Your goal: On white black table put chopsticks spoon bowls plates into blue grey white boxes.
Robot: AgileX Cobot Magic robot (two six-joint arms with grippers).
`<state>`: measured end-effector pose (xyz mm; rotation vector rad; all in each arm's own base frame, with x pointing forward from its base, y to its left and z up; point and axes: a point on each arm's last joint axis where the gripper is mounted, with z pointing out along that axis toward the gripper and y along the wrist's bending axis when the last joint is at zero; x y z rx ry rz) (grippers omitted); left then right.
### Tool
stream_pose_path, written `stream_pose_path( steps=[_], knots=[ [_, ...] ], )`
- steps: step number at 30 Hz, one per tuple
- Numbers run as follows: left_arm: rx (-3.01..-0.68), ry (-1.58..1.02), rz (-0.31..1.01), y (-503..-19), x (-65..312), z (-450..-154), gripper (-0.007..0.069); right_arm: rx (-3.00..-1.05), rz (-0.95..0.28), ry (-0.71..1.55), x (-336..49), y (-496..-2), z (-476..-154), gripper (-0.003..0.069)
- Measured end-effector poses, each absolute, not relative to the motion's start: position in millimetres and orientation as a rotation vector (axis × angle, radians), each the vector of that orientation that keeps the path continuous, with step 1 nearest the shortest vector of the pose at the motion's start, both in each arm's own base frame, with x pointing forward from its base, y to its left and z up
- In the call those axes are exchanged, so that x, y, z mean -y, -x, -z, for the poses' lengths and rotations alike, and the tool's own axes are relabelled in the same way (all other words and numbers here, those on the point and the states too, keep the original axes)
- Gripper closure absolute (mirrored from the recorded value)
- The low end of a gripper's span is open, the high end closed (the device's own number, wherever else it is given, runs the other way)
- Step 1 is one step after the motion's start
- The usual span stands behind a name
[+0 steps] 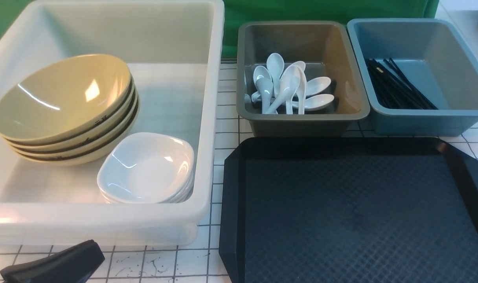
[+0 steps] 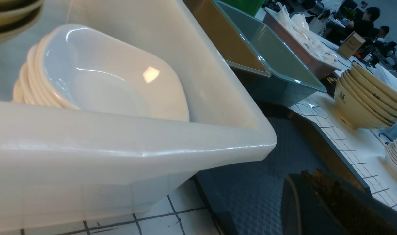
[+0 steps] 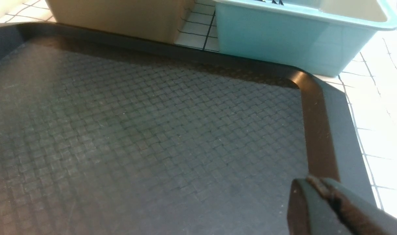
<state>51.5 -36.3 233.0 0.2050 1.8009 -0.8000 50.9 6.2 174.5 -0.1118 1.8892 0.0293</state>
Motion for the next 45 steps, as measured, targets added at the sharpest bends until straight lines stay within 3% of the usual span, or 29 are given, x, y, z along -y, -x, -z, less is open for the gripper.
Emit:
stream_pose_path(
  steps=[18, 22, 25, 30, 37, 45],
  knots=[
    [-1.798, -0.191, 0.778, -51, 34, -228, 0.0626, -1.886, -0.027, 0.113, -6, -51, -175, 0.0620],
    [-1.743, -0.042, 0.738, -48, 25, -228, 0.0626, -1.886, -0.027, 0.113, -6, -51, -175, 0.0615],
    [-1.668, 0.090, 0.625, -47, 17, -223, 0.0626, -1.886, -0.027, 0.113, -6, -51, -175, 0.0612],
    [-1.633, 0.331, 0.477, -55, 7, -196, 0.0626, -1.886, -0.027, 0.113, -6, -51, -175, 0.0607],
    [-1.792, 0.434, 0.449, -54, 6, -176, 0.0626, -1.886, -0.027, 0.112, -6, -51, -175, 0.0601],
    [-1.788, 0.457, 0.468, -53, 6, -177, 0.0626, -1.886, -0.027, 0.112, -6, -51, -175, 0.0594]
  ],
)
